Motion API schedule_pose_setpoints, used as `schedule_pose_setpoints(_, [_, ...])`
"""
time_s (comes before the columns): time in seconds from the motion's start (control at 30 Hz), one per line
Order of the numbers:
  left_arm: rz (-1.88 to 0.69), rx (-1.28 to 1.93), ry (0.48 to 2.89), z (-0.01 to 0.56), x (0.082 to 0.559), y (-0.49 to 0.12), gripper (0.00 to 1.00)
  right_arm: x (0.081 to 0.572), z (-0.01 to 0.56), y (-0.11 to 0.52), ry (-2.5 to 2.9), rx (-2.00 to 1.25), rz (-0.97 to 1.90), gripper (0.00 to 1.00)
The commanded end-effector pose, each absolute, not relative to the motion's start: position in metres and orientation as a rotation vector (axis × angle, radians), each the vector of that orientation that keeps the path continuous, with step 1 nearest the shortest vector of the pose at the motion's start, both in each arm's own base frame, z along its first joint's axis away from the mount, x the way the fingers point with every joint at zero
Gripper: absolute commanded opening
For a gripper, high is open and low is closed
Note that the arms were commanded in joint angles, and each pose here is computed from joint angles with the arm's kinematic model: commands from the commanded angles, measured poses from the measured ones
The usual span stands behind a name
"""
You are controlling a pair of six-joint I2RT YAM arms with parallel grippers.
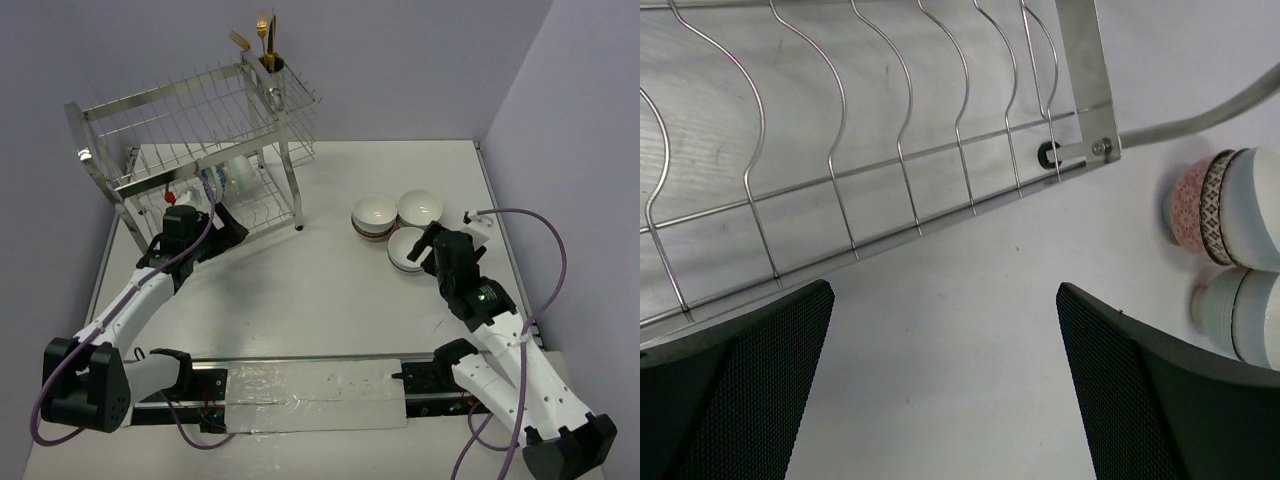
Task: Load the bowls into the dish rack
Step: Pick up the bowl from the bowl.
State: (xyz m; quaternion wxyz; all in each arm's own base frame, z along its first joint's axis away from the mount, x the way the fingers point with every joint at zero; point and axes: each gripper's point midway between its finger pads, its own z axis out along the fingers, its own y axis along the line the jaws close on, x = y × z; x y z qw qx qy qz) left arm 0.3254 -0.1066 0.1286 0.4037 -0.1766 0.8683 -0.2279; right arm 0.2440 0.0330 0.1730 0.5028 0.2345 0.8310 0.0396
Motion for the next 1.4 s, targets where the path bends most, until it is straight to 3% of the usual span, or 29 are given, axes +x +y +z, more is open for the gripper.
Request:
schedule_pose_setpoints(0.0, [-0.647,-0.389,2.19,0.135,0.315,-0.12,0.99,0.253,0.18,0.024,1.993,0.647,0.094,0.87])
schedule_pose_setpoints(0.57, [-0.703,-0.161,2.225,0.138,0.287,-0.163,0.99,0.279,0.13,0.006,2.082,0.804,0.02,0.67])
schedule_pose_setpoints(0.67, [-0.688,-0.11,2.22,0.146,0.284,-0.169,0.99,0.284,0.117,0.005,2.101,0.834,0.005,0.58])
schedule_pose_setpoints(1.2, [-0.652,0.211,2.088,0.211,0.284,-0.188,0.99,0.293,0.088,0.007,2.16,0.84,-0.013,0.42])
schedule_pose_setpoints(1.33, [-0.621,0.252,2.03,0.225,0.286,-0.184,0.99,0.29,0.09,0.002,2.145,0.848,-0.04,0.32])
schedule_pose_setpoints(1.37, [-0.619,0.262,2.017,0.228,0.285,-0.184,0.99,0.288,0.093,0.001,2.137,0.845,-0.042,0.25])
